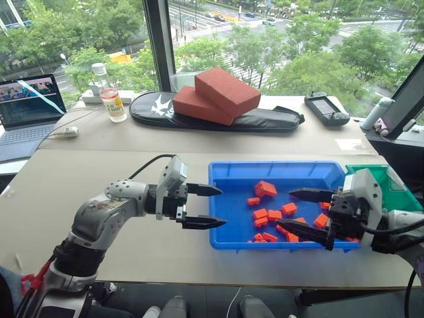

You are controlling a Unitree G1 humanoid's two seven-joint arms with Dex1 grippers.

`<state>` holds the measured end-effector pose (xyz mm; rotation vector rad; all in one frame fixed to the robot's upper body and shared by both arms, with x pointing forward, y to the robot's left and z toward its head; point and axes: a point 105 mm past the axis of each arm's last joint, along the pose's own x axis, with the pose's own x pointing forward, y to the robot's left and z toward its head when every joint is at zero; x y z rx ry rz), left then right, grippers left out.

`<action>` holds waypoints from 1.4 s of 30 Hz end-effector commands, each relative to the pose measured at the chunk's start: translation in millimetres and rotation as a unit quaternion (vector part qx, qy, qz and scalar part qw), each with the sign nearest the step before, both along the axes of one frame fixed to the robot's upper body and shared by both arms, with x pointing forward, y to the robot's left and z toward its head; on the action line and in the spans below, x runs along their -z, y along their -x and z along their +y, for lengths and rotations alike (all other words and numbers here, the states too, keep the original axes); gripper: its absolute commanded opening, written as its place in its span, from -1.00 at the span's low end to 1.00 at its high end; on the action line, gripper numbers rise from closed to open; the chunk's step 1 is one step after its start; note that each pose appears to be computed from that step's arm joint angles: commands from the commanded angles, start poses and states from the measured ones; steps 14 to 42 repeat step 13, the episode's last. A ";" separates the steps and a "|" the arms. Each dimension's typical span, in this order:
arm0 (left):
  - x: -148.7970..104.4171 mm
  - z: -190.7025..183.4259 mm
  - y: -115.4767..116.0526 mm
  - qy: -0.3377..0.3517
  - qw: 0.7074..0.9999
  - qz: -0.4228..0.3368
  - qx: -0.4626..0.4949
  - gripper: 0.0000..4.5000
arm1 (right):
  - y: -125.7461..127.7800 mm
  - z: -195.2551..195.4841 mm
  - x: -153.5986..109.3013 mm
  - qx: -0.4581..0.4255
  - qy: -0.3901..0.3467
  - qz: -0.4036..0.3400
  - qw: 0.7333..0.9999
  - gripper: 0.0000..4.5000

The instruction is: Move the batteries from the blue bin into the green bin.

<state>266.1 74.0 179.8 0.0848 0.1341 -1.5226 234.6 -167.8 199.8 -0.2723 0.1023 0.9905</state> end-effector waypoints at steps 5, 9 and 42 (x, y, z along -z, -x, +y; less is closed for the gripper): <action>-13.3 -2.2 2.3 0.005 0.999 -0.034 0.001 1.00 | 2.0 2.4 -7.8 -0.009 -0.019 -0.028 0.999 0.99; -15.0 -2.6 3.2 0.006 0.999 -0.035 0.000 1.00 | 1.0 -0.5 -1.5 -0.002 -0.011 -0.017 1.000 0.99; -17.5 -2.3 2.6 0.010 0.999 -0.036 -0.002 1.00 | 0.3 0.3 2.4 -0.004 -0.008 -0.011 1.000 0.99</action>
